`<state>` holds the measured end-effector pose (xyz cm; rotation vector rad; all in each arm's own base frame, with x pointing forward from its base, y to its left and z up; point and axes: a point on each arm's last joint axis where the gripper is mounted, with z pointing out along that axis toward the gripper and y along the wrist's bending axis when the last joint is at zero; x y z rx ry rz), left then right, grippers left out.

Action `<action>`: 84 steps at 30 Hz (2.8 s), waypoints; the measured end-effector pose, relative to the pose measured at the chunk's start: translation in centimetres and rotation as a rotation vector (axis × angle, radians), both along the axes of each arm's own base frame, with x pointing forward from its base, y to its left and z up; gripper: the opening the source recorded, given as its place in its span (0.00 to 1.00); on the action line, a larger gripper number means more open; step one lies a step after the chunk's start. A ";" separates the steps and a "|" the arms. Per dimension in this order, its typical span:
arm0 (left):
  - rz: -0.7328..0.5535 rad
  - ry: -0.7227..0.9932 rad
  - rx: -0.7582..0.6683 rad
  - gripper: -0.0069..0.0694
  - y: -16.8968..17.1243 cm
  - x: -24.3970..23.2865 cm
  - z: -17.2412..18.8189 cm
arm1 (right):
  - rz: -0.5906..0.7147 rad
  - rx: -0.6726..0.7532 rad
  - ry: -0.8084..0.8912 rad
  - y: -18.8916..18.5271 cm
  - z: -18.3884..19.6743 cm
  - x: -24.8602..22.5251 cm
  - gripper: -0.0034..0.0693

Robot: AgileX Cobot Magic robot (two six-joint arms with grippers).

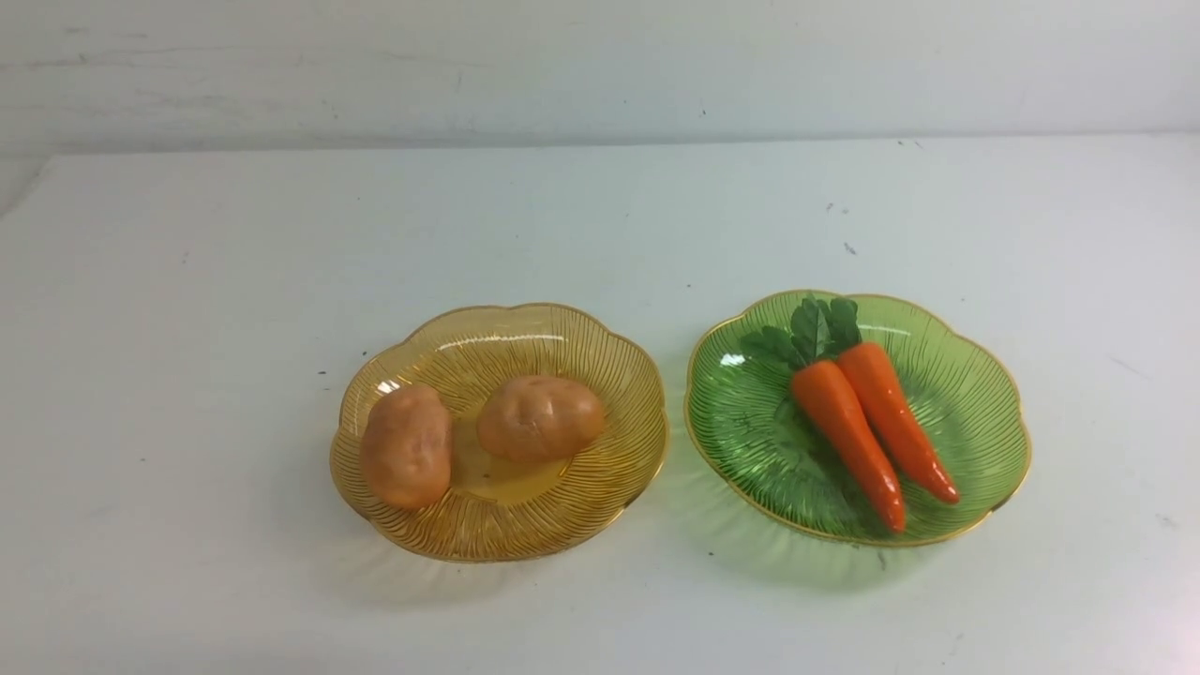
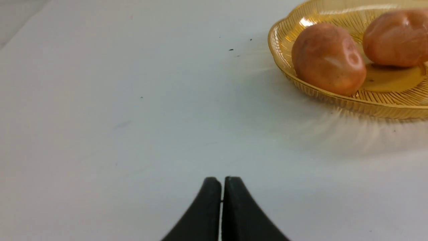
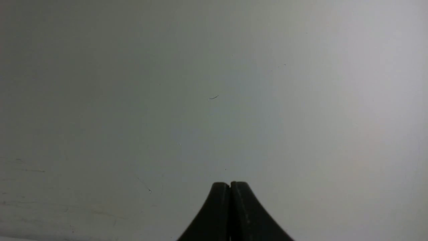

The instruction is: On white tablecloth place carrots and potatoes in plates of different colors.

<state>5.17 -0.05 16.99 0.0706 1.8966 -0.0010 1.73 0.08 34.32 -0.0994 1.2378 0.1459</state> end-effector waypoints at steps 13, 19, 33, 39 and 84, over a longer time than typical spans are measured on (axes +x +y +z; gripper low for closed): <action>-0.016 -0.015 0.030 0.09 0.0 0.0 0.1 | 0.000 0.000 0.000 0.0 0.0 0.0 0.03; -0.016 -0.015 0.031 0.09 -0.1 0.0 0.1 | 0.000 0.000 0.000 0.0 0.0 0.0 0.03; -0.016 -0.015 0.029 0.09 -0.1 0.0 0.1 | 0.000 0.000 0.000 0.0 0.0 0.0 0.03; -0.016 -0.016 0.029 0.09 -0.1 0.0 0.1 | 0.000 0.000 0.000 0.0 0.0 0.0 0.03; -0.017 -0.016 0.028 0.09 -0.1 0.0 0.0 | -0.269 -0.031 0.555 -0.9 -16.5 3.7 0.03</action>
